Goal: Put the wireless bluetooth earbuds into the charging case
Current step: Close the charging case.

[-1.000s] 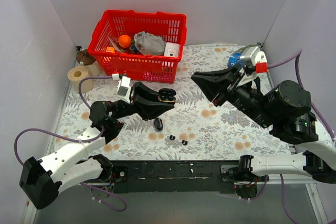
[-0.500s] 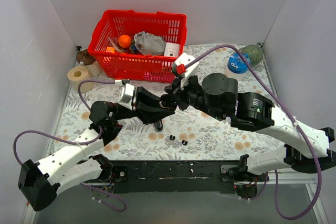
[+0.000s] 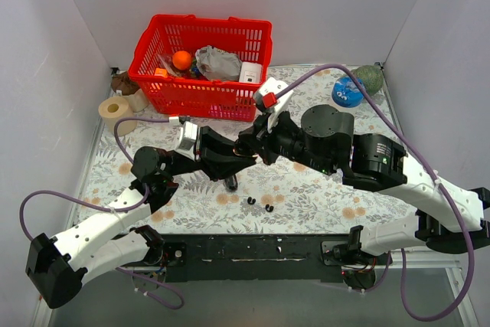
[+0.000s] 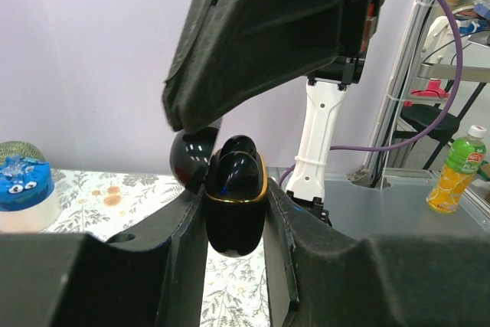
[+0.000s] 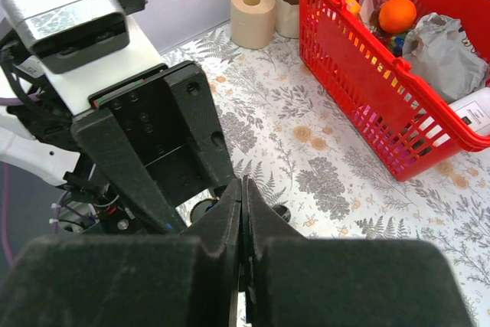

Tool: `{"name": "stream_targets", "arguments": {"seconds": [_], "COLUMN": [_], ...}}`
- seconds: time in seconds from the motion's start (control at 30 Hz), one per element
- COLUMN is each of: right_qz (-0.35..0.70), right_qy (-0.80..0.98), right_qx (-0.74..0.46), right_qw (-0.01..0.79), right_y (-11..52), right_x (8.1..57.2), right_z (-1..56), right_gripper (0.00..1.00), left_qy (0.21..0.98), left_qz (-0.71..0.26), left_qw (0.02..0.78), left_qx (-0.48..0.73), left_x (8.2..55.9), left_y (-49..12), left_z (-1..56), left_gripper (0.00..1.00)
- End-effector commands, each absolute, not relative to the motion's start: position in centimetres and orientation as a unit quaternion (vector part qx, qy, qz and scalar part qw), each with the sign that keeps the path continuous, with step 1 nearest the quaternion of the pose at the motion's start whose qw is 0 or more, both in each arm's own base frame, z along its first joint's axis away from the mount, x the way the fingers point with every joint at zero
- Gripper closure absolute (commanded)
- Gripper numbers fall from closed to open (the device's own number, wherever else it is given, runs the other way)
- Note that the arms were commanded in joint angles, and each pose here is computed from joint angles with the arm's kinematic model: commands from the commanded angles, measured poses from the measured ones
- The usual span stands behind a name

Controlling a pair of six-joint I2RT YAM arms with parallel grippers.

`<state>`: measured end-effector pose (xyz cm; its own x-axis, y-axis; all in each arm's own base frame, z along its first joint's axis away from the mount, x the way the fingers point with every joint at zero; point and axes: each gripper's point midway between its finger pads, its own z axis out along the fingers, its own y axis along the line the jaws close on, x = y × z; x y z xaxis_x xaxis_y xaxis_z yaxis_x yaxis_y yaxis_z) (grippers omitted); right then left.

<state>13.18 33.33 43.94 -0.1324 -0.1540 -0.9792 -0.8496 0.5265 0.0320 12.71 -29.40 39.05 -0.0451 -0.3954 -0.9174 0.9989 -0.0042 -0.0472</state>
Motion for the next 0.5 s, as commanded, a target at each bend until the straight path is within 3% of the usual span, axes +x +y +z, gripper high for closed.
{"name": "stream_targets", "arguments": {"seconds": [0.0, 0.2, 0.47], "right_qz": [0.347, 0.298, 0.315], "right_qy": [0.672, 0.687, 0.704], "right_qx": [-0.358, -0.247, -0.318], "right_qw": [0.548, 0.615, 0.552], "right_y": [32.5, 27.9, 30.8], "right_x": [12.4, 15.9, 15.7], "right_z": [45.5, 47.8, 44.3], "right_gripper": [0.96, 0.97, 0.98], "left_qy": [0.38, 0.365, 0.362], "left_qz": [-0.589, -0.593, -0.586], "left_qw": [0.618, 0.607, 0.605], "left_qx": [0.357, 0.384, 0.4], "left_x": [13.0, 11.8, 11.3], "left_y": [-28.6, -28.6, -28.5], "left_z": [41.6, 41.0, 40.7], "left_gripper": [1.0, 1.0, 1.0]}}
